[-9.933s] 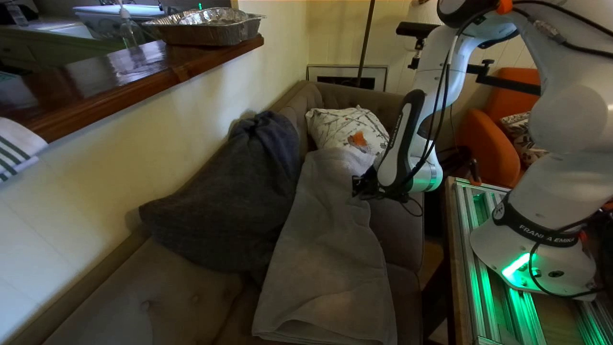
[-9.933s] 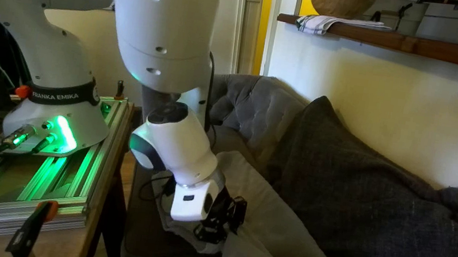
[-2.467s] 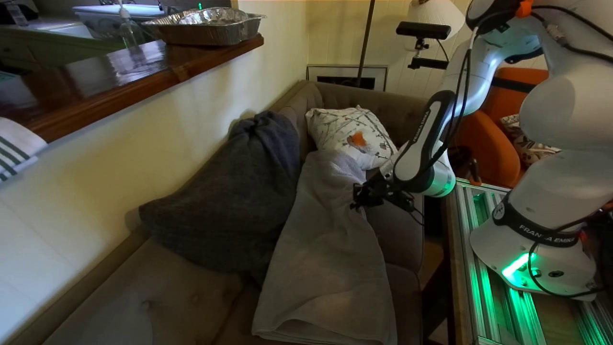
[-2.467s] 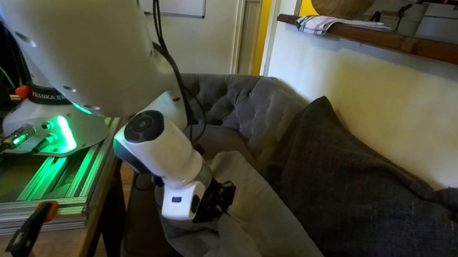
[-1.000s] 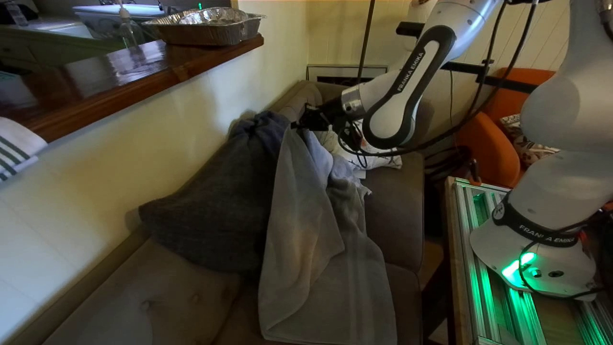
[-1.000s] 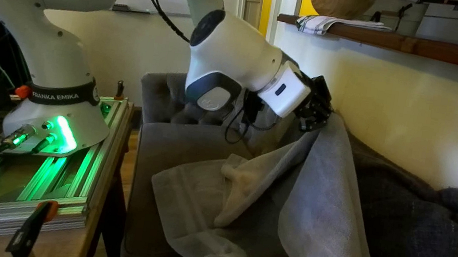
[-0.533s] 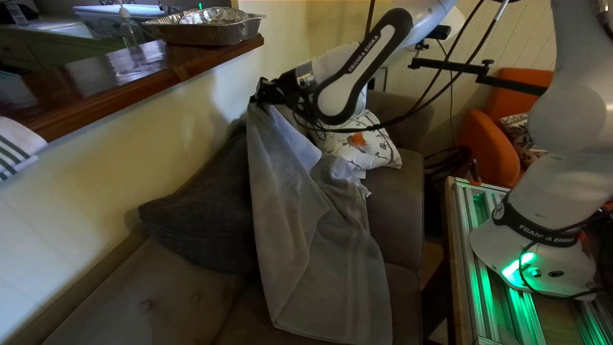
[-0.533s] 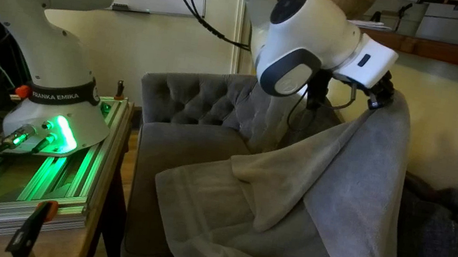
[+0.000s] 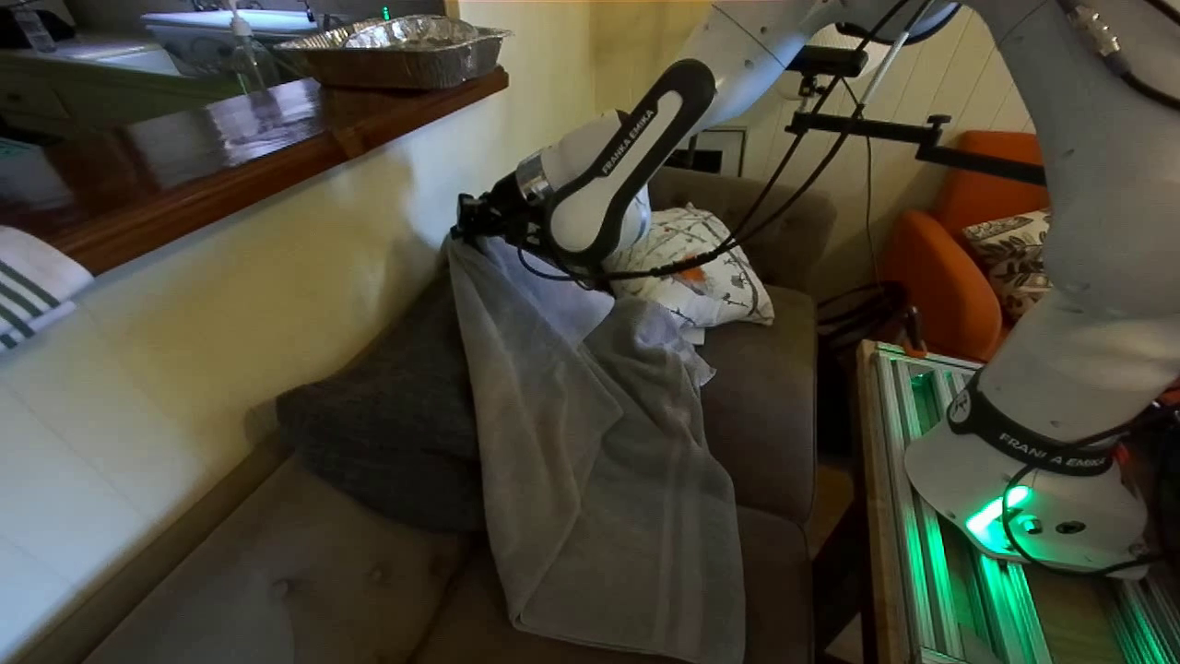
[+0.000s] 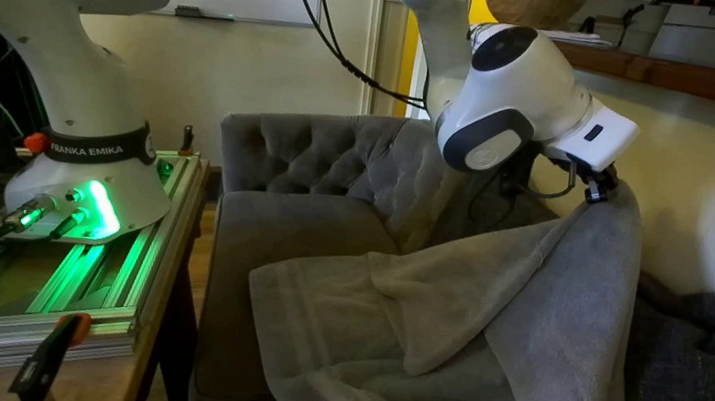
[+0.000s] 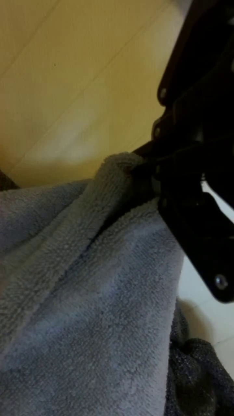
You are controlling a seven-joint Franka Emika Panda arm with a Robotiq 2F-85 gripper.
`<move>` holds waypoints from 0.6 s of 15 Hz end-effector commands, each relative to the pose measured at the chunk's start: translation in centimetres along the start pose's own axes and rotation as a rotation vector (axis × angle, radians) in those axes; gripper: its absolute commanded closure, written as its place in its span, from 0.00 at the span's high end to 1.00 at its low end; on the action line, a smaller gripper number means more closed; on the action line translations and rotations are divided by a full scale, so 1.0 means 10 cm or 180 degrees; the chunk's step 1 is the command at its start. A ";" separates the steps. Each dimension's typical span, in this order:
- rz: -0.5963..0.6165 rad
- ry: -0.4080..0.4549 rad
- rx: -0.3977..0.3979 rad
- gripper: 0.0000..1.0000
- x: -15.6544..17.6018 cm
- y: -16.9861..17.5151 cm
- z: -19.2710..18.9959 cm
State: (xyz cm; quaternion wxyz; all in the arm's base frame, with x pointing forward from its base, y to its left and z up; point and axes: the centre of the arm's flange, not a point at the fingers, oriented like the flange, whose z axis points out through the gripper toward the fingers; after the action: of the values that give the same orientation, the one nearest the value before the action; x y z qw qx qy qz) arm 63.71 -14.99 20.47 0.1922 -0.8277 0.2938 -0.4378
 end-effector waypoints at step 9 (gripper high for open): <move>-0.0300 -0.0024 -0.0668 0.94 -0.18 0.57 -0.74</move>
State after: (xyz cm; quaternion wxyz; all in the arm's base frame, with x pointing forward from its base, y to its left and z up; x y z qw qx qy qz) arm 60.74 -17.49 19.22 0.1440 -0.8452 0.2835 -0.4296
